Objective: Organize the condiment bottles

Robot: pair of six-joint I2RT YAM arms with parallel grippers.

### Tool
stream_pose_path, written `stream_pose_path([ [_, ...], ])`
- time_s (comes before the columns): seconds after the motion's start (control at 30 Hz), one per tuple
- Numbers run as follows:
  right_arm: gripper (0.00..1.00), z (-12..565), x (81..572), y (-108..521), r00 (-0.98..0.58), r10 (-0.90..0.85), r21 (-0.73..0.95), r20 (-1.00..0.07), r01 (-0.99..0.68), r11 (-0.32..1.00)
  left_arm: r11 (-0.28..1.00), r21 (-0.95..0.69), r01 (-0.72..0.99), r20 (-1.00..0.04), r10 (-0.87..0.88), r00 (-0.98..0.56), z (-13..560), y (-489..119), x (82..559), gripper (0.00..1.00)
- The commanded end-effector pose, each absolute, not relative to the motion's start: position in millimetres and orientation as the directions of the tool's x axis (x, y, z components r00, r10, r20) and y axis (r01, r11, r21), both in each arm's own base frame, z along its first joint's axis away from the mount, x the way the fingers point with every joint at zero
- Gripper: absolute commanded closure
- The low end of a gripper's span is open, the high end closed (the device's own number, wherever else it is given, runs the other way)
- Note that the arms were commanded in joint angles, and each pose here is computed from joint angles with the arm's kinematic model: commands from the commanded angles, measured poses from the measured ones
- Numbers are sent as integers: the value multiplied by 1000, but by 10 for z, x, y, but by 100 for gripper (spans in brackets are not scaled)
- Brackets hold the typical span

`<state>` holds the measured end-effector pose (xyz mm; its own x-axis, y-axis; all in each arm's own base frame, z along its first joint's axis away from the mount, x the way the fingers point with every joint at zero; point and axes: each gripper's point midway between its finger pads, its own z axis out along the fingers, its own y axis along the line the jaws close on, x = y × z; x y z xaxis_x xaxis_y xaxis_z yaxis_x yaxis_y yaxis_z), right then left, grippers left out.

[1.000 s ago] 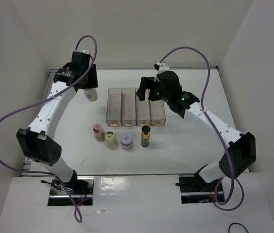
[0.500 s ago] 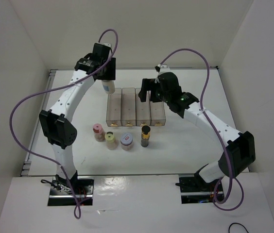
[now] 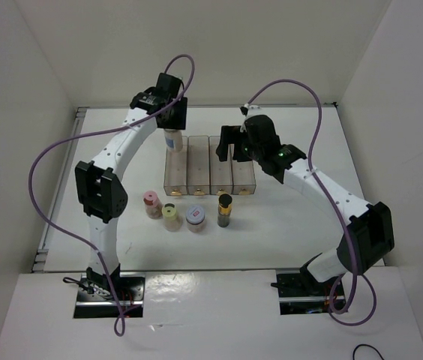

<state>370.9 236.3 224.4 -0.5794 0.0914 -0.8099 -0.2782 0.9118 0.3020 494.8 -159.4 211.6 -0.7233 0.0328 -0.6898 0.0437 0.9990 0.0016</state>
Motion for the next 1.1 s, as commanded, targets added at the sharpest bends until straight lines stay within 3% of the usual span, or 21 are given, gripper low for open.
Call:
stream_pose_path([
  [0.0,1,2262,3751,2340,-574,106,309,-812,-270,912,999,-20,47,-759,15,-651,2332,-1635,5125,66],
  [0.8,1,2070,3751,2354,-612,73,293,-788,-267,918,997,-74,34,-716,-29,-698,1788,-1650,5273,65],
  [1.07,1,2072,3762,2380,-614,72,297,-786,-274,915,997,-72,39,-696,-22,-718,1653,-1664,5265,47],
])
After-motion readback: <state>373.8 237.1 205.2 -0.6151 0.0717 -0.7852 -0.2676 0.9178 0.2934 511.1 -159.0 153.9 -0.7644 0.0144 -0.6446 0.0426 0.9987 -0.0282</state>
